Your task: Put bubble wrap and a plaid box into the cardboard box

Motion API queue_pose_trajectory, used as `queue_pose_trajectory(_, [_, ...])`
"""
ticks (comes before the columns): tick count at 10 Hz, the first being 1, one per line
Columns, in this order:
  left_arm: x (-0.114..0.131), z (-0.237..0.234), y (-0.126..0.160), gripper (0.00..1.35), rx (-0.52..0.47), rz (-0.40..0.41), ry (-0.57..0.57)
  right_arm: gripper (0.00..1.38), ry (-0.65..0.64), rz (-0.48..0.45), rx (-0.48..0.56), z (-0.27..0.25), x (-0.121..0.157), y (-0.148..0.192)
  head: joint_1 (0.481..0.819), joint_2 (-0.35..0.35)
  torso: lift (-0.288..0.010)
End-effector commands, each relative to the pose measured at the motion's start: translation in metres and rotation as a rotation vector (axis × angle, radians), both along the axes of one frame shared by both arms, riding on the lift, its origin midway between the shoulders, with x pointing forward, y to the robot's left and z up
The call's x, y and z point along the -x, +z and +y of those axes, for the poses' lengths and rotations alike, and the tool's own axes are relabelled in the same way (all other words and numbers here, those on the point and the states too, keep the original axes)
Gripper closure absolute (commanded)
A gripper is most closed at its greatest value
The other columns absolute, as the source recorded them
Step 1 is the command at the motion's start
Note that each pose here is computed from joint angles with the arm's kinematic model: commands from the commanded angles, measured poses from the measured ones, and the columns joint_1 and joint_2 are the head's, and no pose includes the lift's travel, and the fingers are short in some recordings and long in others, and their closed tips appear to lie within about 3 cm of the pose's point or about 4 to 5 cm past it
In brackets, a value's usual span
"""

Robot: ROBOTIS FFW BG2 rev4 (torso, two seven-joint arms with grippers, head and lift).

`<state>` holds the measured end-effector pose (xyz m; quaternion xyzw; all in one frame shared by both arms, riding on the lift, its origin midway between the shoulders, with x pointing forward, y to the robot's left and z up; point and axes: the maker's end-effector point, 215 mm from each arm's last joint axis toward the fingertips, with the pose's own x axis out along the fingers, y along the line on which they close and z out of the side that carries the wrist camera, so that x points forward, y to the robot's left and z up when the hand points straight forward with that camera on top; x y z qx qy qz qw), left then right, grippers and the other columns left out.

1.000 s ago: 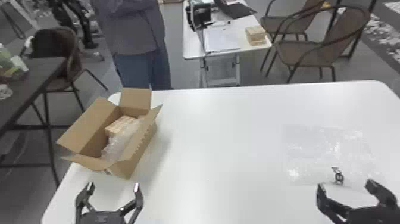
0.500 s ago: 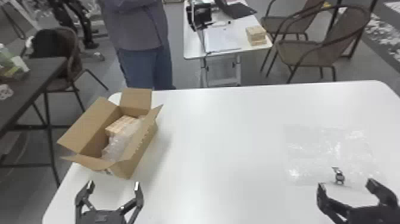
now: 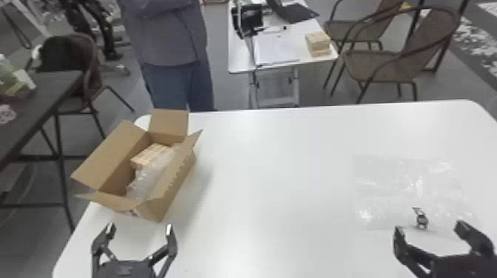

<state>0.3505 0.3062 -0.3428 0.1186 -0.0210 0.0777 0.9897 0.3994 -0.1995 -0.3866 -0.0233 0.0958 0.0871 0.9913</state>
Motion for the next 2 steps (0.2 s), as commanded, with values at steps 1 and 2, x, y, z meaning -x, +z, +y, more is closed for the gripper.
queue_pose_trajectory(1, [-0.0007, 0.0000, 0.0011, 0.20, 0.002, -0.004, 0.002, 0.20, 0.000, -0.003, 0.002, 0.0000, -0.0011, 0.0011, 0.695, 0.163, -0.104])
queue_pose_trajectory(2, [-0.0007, 0.0000, 0.0020, 0.20, 0.003, -0.007, 0.001, 0.20, 0.001, -0.003, 0.001, 0.0008, -0.0009, 0.0007, 0.695, 0.162, -0.104])
